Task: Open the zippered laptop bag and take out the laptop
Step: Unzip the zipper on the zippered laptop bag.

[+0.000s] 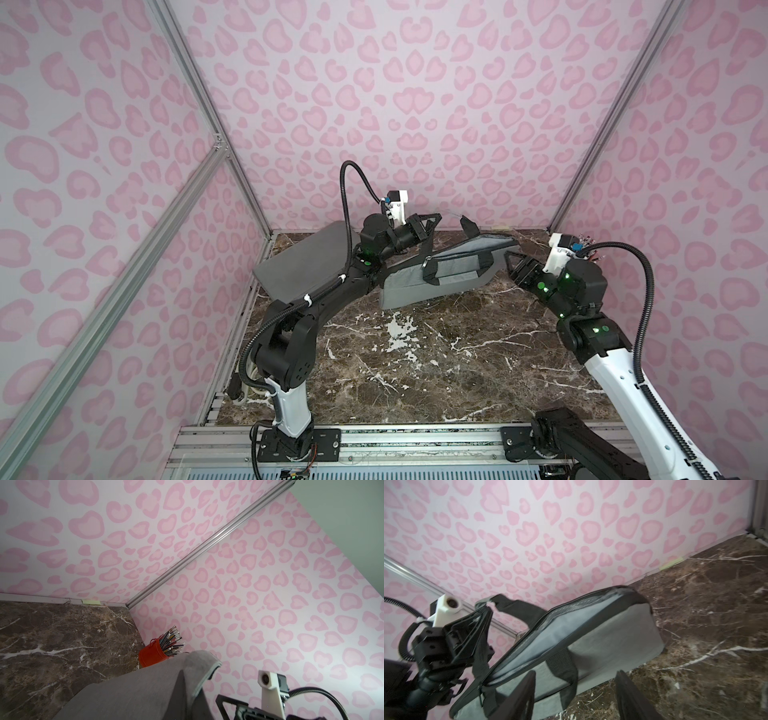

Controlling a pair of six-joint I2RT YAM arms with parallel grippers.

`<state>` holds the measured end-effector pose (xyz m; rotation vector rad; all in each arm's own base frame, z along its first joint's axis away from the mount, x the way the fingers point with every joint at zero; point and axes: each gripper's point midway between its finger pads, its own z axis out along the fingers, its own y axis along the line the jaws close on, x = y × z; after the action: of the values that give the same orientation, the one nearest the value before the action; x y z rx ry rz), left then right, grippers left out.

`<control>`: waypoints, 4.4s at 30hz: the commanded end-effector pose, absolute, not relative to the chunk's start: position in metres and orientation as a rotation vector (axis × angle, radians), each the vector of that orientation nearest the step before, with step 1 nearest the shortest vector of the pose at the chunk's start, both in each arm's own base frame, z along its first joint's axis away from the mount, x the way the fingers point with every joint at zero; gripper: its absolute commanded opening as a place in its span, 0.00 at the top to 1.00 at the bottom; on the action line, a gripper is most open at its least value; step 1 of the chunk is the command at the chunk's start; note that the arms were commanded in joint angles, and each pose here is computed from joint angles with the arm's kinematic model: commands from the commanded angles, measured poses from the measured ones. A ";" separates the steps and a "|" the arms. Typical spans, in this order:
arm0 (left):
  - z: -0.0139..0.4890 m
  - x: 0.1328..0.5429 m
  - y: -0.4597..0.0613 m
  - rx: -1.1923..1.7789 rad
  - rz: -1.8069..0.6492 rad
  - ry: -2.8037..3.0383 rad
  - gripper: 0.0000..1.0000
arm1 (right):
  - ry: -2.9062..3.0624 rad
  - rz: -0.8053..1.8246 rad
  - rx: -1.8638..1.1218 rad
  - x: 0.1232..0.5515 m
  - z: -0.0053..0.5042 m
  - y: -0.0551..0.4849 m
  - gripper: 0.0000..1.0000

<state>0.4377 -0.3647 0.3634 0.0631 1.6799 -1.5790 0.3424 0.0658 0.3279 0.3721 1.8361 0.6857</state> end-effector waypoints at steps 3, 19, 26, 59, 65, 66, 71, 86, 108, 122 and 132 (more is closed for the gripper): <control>0.374 0.422 -0.369 0.187 -1.556 1.704 0.99 | 1.922 0.568 0.199 0.355 0.329 0.053 0.34; 0.400 0.380 -0.372 0.546 -1.476 1.719 0.99 | 1.625 0.338 -0.586 0.336 0.367 0.152 0.30; 0.401 0.366 -0.372 0.607 -1.454 1.720 0.99 | 1.644 0.323 -0.621 0.363 0.369 0.164 0.28; 0.364 0.342 -0.238 0.282 -0.682 1.875 0.39 | 1.874 0.467 -0.434 0.446 0.374 0.188 1.00; 0.368 0.314 -0.260 0.480 -0.688 1.878 0.59 | 1.836 0.554 -0.423 0.438 0.391 0.198 1.00; 0.367 0.307 -0.267 0.521 -0.671 1.869 0.59 | 1.833 0.559 -0.416 0.436 0.395 0.199 1.00; 0.357 0.280 -0.290 0.628 -0.562 1.854 0.58 | 1.856 0.484 -0.352 0.427 0.409 0.209 1.00; 0.327 0.261 -0.268 0.518 -0.489 2.015 0.74 | 1.851 0.414 -0.240 0.411 0.423 0.215 1.00; 0.295 0.271 -0.309 0.518 -0.580 2.142 0.72 | 1.831 0.426 -0.258 0.408 0.425 0.221 1.00; 0.293 0.288 -0.298 0.427 -0.457 2.130 0.83 | 1.813 0.440 -0.260 0.401 0.427 0.219 1.00; 0.302 0.292 -0.291 0.377 -0.442 2.097 1.00 | 1.801 0.431 -0.245 0.397 0.428 0.213 1.00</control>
<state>0.2869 -0.2931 0.2887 0.4151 2.1418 -0.4354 0.3910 0.2122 0.3955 -0.2903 1.9278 0.3974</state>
